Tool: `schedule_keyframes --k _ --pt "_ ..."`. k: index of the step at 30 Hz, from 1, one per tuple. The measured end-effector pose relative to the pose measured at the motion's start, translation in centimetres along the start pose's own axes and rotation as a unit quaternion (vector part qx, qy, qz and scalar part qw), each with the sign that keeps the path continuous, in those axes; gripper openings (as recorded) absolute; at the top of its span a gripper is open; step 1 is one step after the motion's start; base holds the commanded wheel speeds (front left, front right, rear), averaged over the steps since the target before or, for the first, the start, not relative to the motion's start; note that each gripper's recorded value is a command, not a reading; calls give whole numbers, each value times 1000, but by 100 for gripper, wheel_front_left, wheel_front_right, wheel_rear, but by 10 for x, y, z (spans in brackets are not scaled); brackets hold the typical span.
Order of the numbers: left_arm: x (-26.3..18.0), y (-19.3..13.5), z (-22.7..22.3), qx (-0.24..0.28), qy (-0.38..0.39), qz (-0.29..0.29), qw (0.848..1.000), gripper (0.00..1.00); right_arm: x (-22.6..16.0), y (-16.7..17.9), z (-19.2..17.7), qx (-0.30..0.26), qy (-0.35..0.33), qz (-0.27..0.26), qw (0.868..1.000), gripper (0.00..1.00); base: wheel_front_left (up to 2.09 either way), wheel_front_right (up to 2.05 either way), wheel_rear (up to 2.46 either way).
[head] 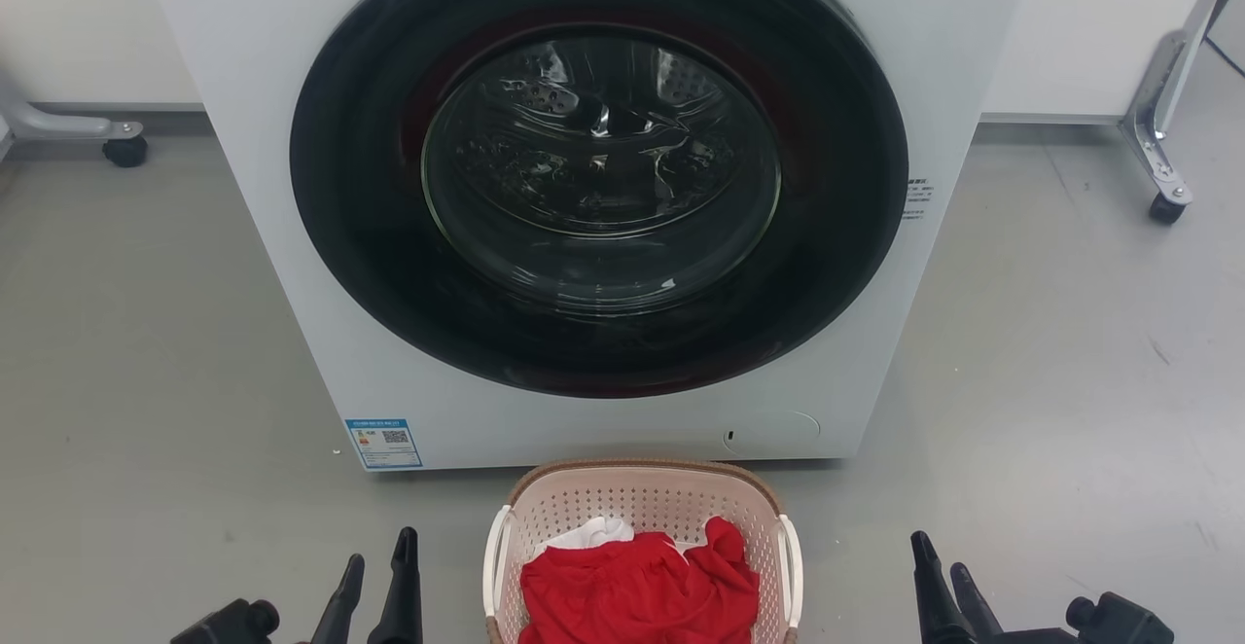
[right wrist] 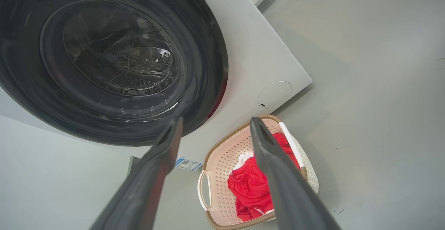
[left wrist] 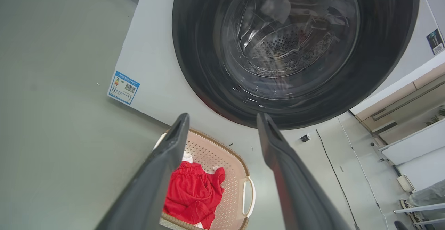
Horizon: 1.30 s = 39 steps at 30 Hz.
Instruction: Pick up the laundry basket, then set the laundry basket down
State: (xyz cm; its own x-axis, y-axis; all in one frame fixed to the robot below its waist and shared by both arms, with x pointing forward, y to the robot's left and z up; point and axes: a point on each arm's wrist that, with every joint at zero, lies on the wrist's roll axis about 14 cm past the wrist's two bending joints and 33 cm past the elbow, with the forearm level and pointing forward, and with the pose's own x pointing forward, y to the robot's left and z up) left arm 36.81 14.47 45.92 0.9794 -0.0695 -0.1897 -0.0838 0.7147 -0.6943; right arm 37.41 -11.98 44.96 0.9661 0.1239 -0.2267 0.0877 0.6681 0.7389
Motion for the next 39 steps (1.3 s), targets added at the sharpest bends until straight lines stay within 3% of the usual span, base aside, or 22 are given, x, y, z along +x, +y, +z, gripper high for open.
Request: schedule_keyframes --k 18,30,39 --pt "-2 -12 7 155 -35 -17 987 100 -5 5 -4 -153 -19 7 988 100 0 0 0" --pt "-6 -16 2 246 -47 -22 968 100 -7 15 -6 -245 -37 23 969 100 0 0 0" --pt "-6 -19 -1 300 -61 -27 952 100 -8 24 -9 -319 -53 41 946 100 0 0 0"
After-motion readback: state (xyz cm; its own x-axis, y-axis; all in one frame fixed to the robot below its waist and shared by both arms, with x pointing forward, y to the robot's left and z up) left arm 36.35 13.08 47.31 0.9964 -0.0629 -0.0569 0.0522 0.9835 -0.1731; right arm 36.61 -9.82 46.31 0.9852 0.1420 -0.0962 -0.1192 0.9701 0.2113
